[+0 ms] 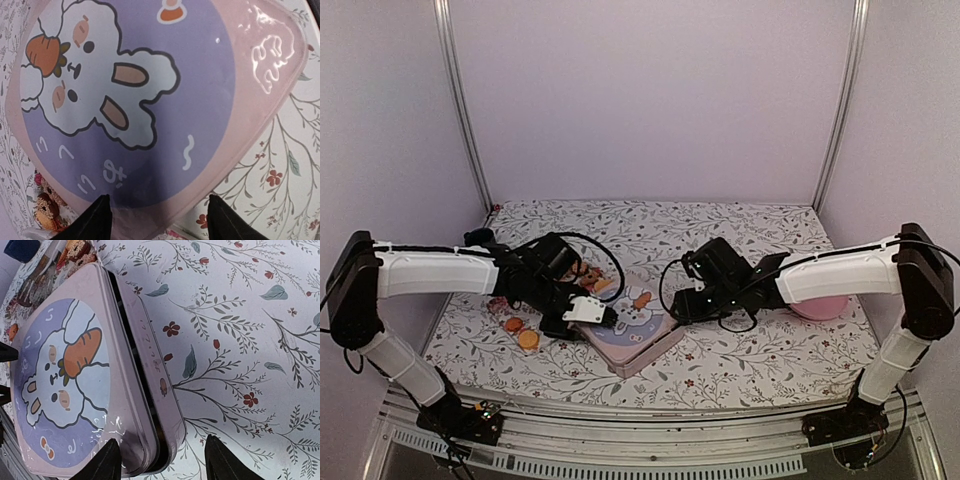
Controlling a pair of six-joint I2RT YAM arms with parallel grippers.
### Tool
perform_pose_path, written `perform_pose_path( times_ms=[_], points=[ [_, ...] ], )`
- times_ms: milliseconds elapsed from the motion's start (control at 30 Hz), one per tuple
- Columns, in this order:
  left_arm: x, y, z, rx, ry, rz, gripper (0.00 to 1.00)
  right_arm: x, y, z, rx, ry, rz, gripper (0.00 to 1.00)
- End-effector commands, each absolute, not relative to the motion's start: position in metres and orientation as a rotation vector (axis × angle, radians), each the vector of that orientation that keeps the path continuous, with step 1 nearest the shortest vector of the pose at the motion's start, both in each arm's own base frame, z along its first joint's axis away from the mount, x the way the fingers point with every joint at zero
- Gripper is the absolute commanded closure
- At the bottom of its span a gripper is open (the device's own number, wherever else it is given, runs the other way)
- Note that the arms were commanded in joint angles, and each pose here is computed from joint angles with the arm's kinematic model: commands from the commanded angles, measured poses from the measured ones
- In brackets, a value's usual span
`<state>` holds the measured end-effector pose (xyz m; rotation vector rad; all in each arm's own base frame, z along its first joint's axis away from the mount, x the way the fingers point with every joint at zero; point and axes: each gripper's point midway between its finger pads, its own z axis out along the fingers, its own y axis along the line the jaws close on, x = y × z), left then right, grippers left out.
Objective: Pack the cookies
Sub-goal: Adjust the box lid on the packing box.
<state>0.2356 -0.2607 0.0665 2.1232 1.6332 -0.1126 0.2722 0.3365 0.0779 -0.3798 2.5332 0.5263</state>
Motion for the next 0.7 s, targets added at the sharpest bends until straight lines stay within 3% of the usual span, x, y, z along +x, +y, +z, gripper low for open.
perform_pose_path(
  times_ms=[0,367,667],
  points=[
    [0.232,-0.266,0.067,2.119,1.622,-0.095,0.34,0.278,0.328,0.099,-0.317,2.484,0.545,0.41],
    [0.241,-0.272,0.066,2.128,1.618,0.040,0.35,0.276,0.328,0.109,-0.304,2.466,0.586,0.43],
    [0.248,-0.282,0.100,2.064,1.627,0.016,0.34,0.282,0.337,0.144,-0.322,2.375,0.653,0.45]
  ],
)
